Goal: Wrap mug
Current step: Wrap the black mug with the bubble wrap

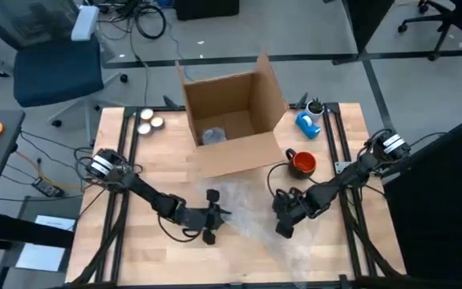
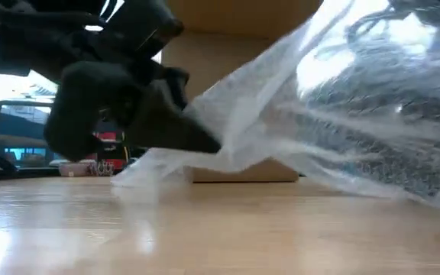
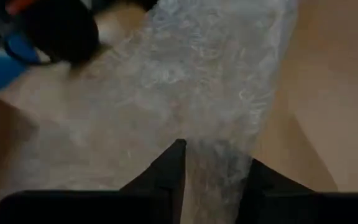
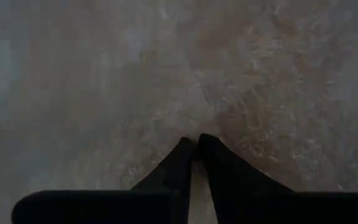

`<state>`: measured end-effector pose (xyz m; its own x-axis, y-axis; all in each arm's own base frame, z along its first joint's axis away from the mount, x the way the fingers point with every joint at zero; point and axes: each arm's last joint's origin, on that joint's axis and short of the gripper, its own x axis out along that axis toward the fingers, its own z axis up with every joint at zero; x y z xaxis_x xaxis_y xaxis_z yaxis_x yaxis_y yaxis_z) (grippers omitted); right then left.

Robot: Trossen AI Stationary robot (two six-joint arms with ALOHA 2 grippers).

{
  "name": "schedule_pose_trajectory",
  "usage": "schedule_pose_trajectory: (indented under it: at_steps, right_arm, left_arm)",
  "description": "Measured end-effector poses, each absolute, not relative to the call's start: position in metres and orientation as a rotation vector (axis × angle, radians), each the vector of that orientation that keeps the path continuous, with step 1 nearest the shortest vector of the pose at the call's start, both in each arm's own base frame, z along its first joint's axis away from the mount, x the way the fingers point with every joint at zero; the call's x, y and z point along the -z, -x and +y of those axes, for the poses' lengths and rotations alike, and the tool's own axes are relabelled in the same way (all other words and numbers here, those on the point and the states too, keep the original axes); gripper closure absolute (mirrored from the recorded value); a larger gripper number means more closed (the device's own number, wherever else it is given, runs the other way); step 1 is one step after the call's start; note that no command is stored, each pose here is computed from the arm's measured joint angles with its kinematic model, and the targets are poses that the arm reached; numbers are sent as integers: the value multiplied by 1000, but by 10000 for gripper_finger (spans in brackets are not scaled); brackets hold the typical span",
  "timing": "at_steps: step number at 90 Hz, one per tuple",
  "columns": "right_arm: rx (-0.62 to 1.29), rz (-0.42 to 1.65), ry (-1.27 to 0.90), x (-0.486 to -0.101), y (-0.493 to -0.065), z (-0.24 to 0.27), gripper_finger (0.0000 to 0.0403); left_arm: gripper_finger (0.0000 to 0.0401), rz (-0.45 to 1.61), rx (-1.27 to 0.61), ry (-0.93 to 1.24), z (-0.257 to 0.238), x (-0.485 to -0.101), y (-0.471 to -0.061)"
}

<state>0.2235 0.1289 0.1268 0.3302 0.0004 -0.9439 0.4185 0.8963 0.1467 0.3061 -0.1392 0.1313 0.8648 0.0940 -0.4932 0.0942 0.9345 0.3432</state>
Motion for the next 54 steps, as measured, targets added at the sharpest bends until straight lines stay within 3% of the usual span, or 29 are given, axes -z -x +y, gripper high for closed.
schedule_pose_trajectory:
  at_steps: [16,54]
  right_arm:
    - [307,1256,-360,-126,-216,130,383]
    - [334,1254,-341,-125,-214,129,383]
  left_arm:
    - [323,664,-1,-366,-136,-146,-286]
    - [323,746,-35,-182,-132,-201,-232]
